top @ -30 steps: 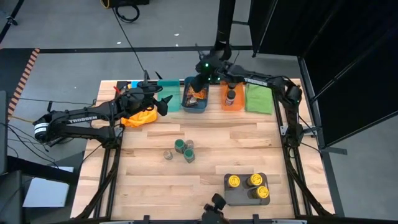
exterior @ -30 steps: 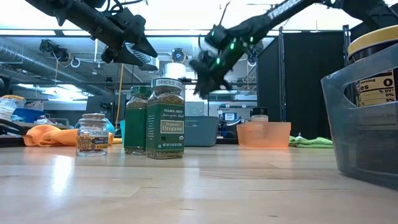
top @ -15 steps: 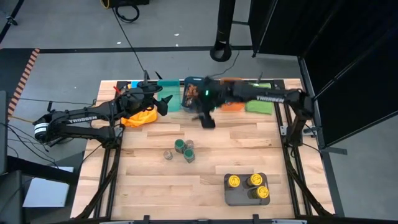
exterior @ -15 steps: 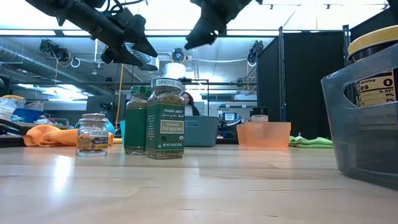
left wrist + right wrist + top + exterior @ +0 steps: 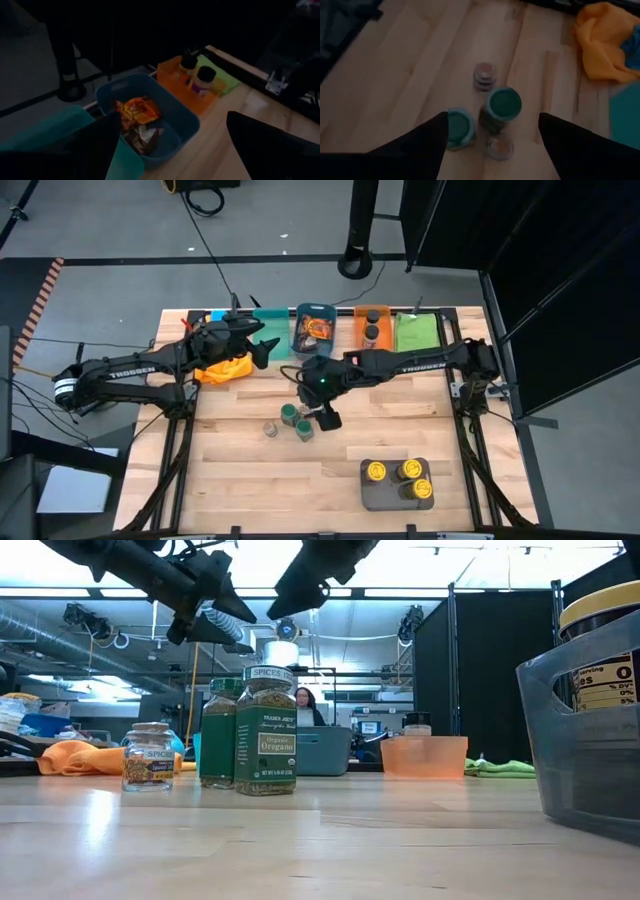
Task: Sort spices by type
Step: Put the right green seasoning bottle into the blue transparent bin, then put the top green seasoning bottle into the blue transparent bin
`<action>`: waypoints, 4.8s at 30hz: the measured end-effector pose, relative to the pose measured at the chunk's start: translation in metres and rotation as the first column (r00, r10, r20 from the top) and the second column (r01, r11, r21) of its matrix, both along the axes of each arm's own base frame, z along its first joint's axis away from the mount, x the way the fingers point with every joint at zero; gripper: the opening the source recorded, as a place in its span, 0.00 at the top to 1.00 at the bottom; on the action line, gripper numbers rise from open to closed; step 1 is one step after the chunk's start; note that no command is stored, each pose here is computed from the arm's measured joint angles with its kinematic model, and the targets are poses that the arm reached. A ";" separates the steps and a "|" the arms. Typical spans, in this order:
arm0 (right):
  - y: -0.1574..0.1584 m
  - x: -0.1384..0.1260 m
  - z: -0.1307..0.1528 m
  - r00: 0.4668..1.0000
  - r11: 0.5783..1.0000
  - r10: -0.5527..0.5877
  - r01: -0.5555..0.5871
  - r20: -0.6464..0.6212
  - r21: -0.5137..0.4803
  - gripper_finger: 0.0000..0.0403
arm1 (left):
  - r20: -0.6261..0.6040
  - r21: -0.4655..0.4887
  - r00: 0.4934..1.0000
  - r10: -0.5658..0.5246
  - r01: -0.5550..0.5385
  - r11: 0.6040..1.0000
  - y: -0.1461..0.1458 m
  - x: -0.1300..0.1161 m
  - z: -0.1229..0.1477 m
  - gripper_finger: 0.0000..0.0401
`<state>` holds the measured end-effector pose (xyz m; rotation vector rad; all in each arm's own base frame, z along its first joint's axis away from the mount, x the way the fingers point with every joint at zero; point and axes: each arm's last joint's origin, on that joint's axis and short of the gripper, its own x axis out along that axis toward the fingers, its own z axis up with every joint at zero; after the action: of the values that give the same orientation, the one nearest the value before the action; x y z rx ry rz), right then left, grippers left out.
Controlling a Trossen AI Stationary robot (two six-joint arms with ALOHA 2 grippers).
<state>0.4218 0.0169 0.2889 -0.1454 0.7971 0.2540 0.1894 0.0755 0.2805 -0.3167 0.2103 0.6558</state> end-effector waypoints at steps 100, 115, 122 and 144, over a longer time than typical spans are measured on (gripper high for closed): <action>0.030 0.018 -0.081 0.994 0.999 -0.002 0.007 -0.106 0.049 0.53 | -0.015 -0.090 0.987 -0.157 0.155 0.984 -0.005 0.001 -0.005 0.08; 0.010 0.005 -0.031 0.997 0.992 -0.076 0.075 0.004 0.097 0.54 | -0.015 -0.068 0.995 -0.096 0.095 0.993 -0.003 0.000 -0.004 0.08; -0.017 -0.008 0.003 0.981 0.981 -0.175 0.166 0.088 0.104 0.54 | 0.001 -0.043 0.999 -0.044 0.044 0.998 -0.001 0.000 -0.002 0.08; -0.133 -0.021 0.020 0.859 0.889 -0.458 0.447 0.229 0.101 0.98 | 0.056 0.090 0.973 0.225 -0.229 0.969 0.005 -0.032 0.019 0.08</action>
<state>0.4012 -0.1156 0.3085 0.0565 0.5550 -0.1936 0.1573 0.0803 0.2995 -0.2648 0.0986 0.8820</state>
